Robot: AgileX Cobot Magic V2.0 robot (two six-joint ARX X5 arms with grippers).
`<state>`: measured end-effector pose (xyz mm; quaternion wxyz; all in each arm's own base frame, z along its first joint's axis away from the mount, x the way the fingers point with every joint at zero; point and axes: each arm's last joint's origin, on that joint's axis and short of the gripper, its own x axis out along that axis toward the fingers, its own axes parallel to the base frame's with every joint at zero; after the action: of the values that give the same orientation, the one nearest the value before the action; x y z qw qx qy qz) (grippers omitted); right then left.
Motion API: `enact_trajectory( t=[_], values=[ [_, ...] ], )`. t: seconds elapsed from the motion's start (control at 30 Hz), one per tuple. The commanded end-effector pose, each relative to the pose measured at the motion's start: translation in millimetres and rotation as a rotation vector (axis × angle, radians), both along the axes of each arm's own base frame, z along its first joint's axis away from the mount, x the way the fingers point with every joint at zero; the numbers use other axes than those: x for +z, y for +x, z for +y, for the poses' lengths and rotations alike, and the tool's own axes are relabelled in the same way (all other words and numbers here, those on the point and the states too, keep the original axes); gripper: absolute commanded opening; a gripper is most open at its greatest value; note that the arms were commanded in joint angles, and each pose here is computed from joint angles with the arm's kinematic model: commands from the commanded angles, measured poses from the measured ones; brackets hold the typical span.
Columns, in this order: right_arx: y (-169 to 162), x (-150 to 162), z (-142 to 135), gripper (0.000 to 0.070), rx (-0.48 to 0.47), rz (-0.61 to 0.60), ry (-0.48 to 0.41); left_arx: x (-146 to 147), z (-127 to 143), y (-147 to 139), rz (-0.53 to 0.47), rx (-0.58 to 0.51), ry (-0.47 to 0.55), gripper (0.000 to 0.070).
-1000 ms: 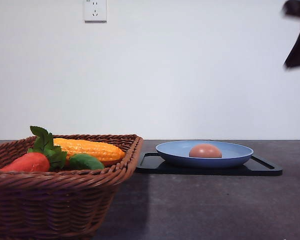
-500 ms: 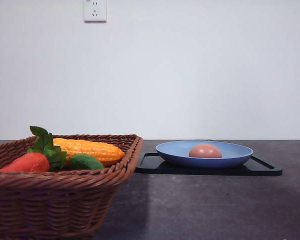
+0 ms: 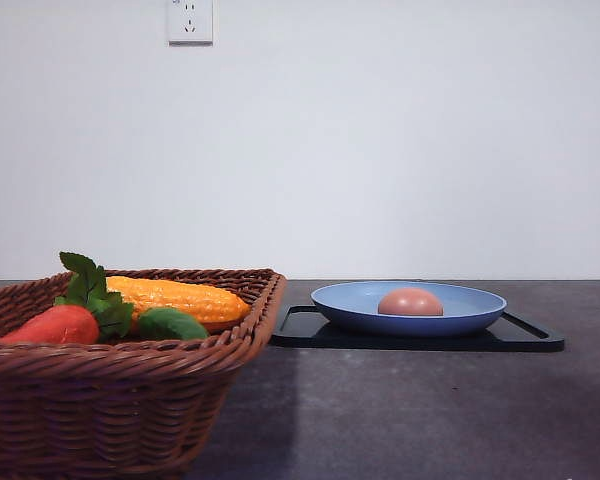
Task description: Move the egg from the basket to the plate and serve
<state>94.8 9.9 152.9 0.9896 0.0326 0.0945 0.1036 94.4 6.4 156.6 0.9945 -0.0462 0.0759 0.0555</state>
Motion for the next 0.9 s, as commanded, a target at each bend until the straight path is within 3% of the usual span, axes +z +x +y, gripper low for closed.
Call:
enact_trajectory(
  t=[0.0, 0.87],
  values=[
    [0.1, -2.6, 0.0, 0.0, 0.001, 0.012, 0.011, -8.8, 0.3, 0.7, 0.035, 0.003, -0.004, 0.0],
    [0.8, 1.6, -0.1, 0.0, -0.005, -0.032, 0.012, -8.8, 0.3, 0.7, 0.035, 0.003, -0.004, 0.0]
  ],
)
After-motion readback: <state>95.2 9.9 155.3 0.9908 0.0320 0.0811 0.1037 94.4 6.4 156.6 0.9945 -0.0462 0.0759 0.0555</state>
